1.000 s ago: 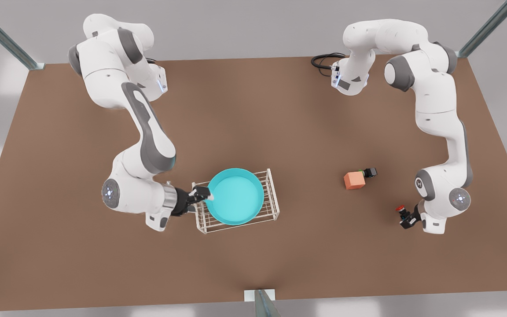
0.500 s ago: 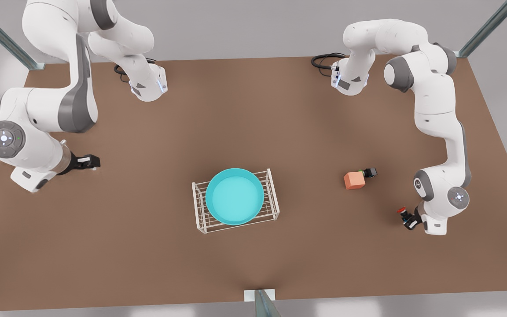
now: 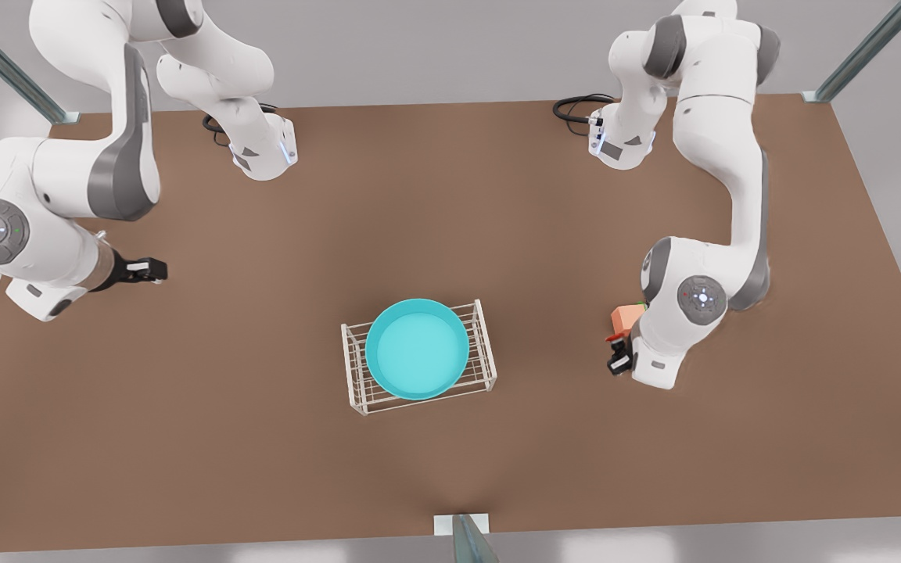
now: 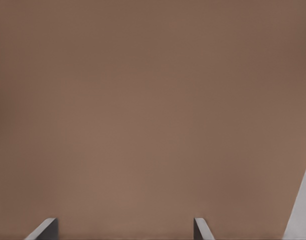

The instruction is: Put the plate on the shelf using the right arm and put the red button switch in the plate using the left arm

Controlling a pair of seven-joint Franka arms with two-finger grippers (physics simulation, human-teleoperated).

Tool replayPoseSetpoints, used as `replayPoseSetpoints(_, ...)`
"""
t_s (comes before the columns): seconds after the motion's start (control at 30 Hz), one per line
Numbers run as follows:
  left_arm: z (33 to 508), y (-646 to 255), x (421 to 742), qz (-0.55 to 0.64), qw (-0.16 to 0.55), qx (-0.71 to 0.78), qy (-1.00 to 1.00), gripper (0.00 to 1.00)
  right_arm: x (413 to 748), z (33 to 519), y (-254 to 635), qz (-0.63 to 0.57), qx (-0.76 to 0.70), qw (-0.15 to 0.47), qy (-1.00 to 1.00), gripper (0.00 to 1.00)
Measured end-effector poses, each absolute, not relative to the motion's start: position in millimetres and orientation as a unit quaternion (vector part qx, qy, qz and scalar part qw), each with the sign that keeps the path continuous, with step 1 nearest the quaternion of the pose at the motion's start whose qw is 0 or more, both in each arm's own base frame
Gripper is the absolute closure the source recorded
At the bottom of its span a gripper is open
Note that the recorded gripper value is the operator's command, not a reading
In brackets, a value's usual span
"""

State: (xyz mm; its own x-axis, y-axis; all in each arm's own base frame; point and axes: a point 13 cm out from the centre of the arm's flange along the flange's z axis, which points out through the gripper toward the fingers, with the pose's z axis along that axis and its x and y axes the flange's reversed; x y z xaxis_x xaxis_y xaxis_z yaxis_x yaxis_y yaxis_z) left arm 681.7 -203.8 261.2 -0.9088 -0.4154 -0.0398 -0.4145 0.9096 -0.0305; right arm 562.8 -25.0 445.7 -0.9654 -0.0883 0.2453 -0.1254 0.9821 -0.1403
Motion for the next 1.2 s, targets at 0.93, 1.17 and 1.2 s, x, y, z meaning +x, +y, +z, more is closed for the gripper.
replayPoseSetpoints(0.93,450.0,-310.8,688.2,-0.094,0.061,-0.474,0.873,0.0,558.3,455.2,-23.1,0.066,0.042,0.113,-0.99,0.0)
replayPoseSetpoints(1.17,442.8,-171.7,598.9,0.072,-0.004,-0.321,0.944,0.0,556.1,463.5,-16.0,0.05,0.039,0.104,-0.993,0.0)
replayPoseSetpoints(1.2,442.2,-166.6,588.6,0.07,-0.014,-0.299,0.952,0.0,556.0,463.4,-16.1,0.049,0.038,0.104,-0.993,0.0)
